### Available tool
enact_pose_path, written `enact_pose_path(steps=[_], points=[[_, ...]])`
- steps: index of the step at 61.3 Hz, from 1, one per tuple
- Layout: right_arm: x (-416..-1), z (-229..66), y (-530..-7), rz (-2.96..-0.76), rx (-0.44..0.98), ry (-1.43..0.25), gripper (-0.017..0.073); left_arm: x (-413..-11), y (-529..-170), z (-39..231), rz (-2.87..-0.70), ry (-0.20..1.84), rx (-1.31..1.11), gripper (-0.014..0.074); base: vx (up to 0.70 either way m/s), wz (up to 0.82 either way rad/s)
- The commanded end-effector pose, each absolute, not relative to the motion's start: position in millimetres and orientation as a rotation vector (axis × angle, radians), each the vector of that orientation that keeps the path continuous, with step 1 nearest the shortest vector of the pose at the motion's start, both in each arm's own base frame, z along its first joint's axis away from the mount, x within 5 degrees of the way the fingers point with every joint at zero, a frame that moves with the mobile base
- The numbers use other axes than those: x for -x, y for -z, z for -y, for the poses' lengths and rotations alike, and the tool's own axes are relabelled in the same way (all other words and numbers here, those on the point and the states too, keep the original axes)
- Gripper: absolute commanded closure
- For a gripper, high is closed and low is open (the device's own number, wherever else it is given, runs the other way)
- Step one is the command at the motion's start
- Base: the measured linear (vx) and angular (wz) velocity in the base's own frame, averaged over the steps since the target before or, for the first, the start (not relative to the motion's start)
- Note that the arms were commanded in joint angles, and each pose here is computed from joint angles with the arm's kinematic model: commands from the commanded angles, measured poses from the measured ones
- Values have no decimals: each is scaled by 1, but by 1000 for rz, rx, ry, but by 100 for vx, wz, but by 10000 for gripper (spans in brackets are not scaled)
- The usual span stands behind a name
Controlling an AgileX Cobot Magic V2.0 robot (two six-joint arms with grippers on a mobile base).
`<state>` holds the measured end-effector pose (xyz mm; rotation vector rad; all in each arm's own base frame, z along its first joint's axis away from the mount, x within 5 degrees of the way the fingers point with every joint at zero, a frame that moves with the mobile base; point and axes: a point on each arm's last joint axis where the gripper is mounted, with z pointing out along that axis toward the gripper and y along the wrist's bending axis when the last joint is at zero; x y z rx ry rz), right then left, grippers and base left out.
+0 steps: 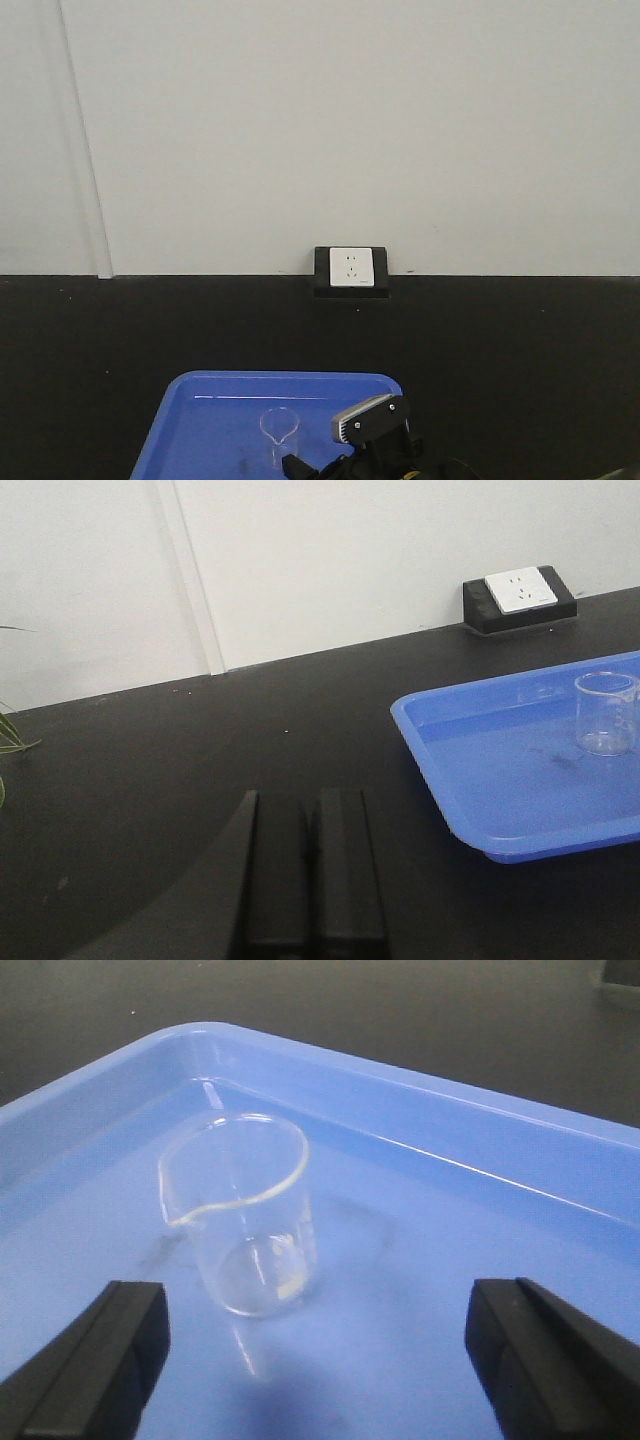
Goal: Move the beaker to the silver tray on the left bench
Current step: 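Lower the right gripper around the beaker and close on it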
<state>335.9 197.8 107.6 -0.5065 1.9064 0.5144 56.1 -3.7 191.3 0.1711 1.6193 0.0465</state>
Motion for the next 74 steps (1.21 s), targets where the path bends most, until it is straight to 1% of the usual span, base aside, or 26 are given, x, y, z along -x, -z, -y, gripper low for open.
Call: enact_pose_path(steps=[1, 8, 18, 29, 33, 38, 40, 43, 47, 48, 54, 55, 57, 63, 68, 74], points=[[-350, -210, -137, -1748, 528, -578, -75, -56, -192, 5, -1549, -26, -167, 592, 0, 0], [-361, -217, -135, -1733, 543, -591, -71, -56, -192, 5, -1549, -26, -167, 592, 0, 0], [-373, -226, -129, -1739, 516, -637, -66, -56, -192, 5, -1549, -26, -167, 592, 0, 0], [-387, -238, -123, -1714, 554, -669, -57, -56, -192, 5, -1549, -26, -167, 592, 0, 0], [-391, -241, -123, -1707, 551, -681, -48, -56, -192, 5, -1549, -26, -167, 592, 0, 0], [-396, -243, -124, -1691, 552, -682, -12, -56, -192, 5, -1549, -26, -167, 592, 0, 0], [-398, -244, -126, -1683, 550, -681, 11, -56, -192, 5, -1549, -26, -167, 592, 0, 0], [-400, -245, -128, -1673, 548, -682, 72, -56, -192, 5, -1549, -26, -167, 592, 0, 0], [-401, -246, -132, -1658, 545, -687, 178, -56, -192, 5, -1549, -26, -167, 592, 0, 0], [-401, -246, -134, -1652, 543, -690, 227, -56, -192, 5, -1549, -26, -167, 592, 0, 0], [-400, -246, -147, -1635, 515, -717, 445, -56, -192, 5, -1549, -26, -167, 592, 0, 0], [-400, -246, -151, -1631, 511, -722, 500, -56, -192, 5, -1549, -26, -167, 592, 0, 0], [-399, -246, -159, -1628, 503, -730, 579, -56, -192, 5, -1549, -26, -167, 592, 0, 0], [-396, -243, -190, -1607, 480, -745, 576, -56, -192, 5, -1549, -26, -167, 592, 0, 0], [-390, -238, -225, -1595, 498, -698, 574, -56, -192, 5, -1549, -26, -167, 592, 0, 0], [-380, -226, -264, -1637, 494, -606, 574, -56, -192, 5, -1549, -26, -167, 592, 0, 0]])
